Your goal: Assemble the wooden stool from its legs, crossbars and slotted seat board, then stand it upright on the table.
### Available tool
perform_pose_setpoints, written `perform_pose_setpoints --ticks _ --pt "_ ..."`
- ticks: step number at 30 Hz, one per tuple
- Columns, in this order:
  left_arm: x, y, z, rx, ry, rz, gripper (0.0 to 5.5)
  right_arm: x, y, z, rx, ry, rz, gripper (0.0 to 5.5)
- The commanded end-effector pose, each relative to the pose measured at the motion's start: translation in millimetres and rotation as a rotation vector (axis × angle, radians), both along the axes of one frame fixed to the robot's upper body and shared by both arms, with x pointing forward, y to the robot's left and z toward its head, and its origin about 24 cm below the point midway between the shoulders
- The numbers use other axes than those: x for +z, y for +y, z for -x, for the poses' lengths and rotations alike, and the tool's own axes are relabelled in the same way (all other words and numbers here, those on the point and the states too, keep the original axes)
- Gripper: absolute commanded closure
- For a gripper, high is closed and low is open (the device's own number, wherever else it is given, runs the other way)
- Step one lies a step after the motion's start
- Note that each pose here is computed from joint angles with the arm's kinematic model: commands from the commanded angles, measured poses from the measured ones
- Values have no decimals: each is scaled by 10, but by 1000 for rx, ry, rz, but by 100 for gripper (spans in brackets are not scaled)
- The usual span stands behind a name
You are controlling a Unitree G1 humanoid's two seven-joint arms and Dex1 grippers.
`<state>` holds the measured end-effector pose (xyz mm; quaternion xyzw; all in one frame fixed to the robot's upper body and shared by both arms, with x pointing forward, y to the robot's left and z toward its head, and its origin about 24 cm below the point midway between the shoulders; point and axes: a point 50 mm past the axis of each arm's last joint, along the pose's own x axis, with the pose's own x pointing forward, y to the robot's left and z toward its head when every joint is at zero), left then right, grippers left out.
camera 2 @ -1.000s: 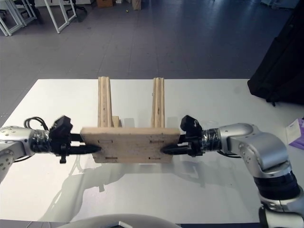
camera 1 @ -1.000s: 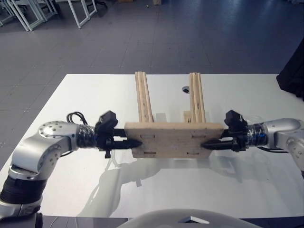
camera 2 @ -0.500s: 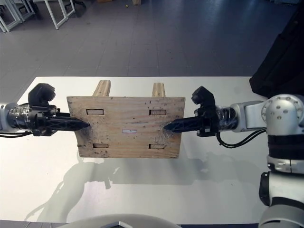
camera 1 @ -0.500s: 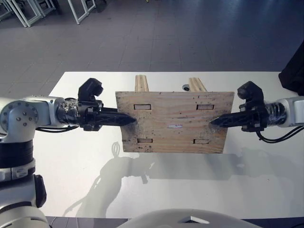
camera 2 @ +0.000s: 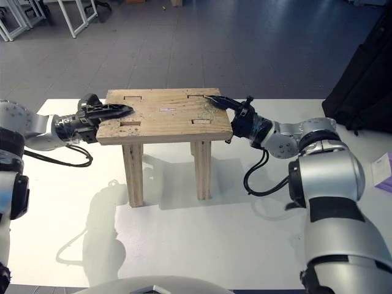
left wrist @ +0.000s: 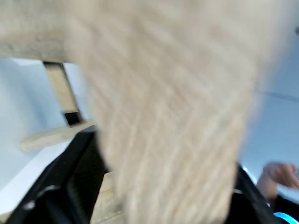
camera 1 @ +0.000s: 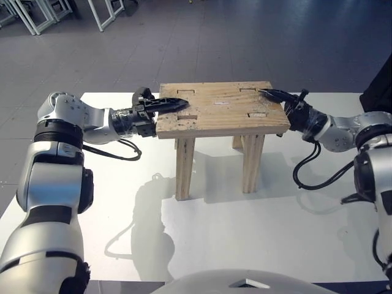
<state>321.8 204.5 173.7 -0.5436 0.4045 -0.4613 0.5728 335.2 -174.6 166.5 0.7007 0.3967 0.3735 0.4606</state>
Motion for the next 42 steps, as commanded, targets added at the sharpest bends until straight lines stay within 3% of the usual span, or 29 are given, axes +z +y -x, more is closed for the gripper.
perform_pose_setpoints --ticks 1,5,17,20,23,25,28,30,36,42 --pt "-100 89 -16 70 72 -82 232 45 -51 53 -22 93 -44 300" --pt "-36 214 -9 125 52 -42 166 96 -172 96 -31 95 -45 254" --pt "280 727 142 266 -114 -62 166 133 -573 178 -127 20 -20 254" --pt "179 845 164 287 -280 -242 166 82 -676 132 -177 -95 43 254" --pt "-23 733 -166 568 -637 -607 166 -94 -744 -40 -523 -465 304 254" --pt "-317 481 -266 773 -724 -813 166 -316 -777 -39 -821 -593 632 254" --pt "-638 127 -296 936 -730 -931 166 -681 -674 -34 -842 -718 1329 254" --pt "-695 82 -319 1003 -720 -970 166 -761 -545 -77 -771 -795 1573 254" --pt "-660 102 -319 1074 -818 -1078 166 -794 -470 -101 -838 -870 1752 254" --pt "-683 54 -316 1046 -857 -1136 166 -845 -394 -92 -837 -893 1795 254"
